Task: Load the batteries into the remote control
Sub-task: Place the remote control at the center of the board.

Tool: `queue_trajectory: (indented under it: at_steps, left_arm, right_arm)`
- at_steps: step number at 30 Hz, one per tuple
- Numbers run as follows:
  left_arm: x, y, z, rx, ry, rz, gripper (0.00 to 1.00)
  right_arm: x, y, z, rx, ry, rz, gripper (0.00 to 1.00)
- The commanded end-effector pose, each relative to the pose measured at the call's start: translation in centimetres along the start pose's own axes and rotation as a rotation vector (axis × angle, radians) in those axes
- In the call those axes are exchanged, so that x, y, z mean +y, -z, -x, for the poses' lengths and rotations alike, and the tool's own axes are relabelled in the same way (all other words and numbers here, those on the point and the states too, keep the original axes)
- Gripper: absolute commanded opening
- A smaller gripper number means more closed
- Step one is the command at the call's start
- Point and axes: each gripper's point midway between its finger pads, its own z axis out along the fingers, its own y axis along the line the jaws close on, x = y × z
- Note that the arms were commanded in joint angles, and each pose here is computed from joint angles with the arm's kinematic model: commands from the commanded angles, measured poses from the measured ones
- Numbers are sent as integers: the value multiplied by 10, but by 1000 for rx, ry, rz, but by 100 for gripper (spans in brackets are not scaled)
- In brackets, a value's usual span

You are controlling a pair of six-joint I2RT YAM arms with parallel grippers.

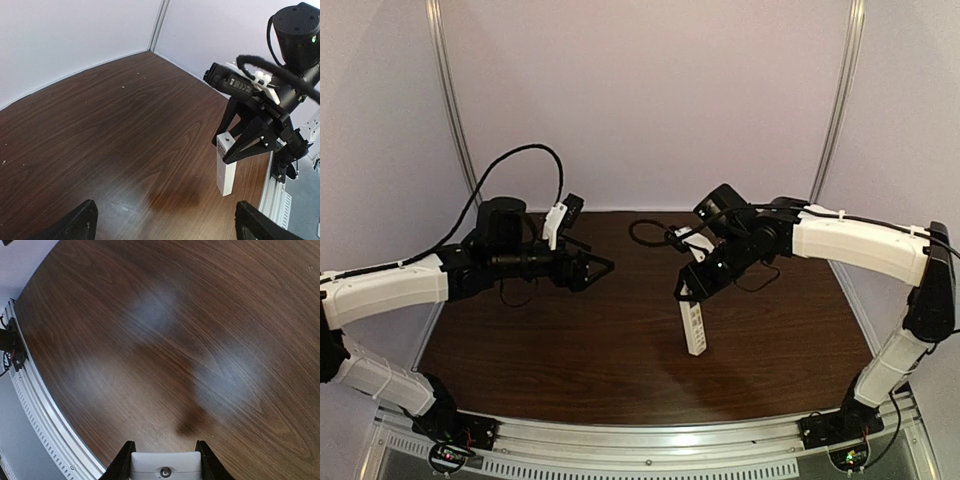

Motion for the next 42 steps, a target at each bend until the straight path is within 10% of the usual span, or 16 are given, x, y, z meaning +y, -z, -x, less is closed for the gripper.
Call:
queue_trajectory:
  at_steps: [1,25,42]
  left_arm:
    - [20,1,-9,17,8,94,98]
    - [52,-7,-33,69,61,215,97]
    - [69,-14,-51,159,91,290,97]
  right_arm:
    - [-22,-16,-26,166,18,-123,0]
    - [-55,-118,-62,394,10,-210,3]
    - [-57,-148,-75,429,-13,-211,29]
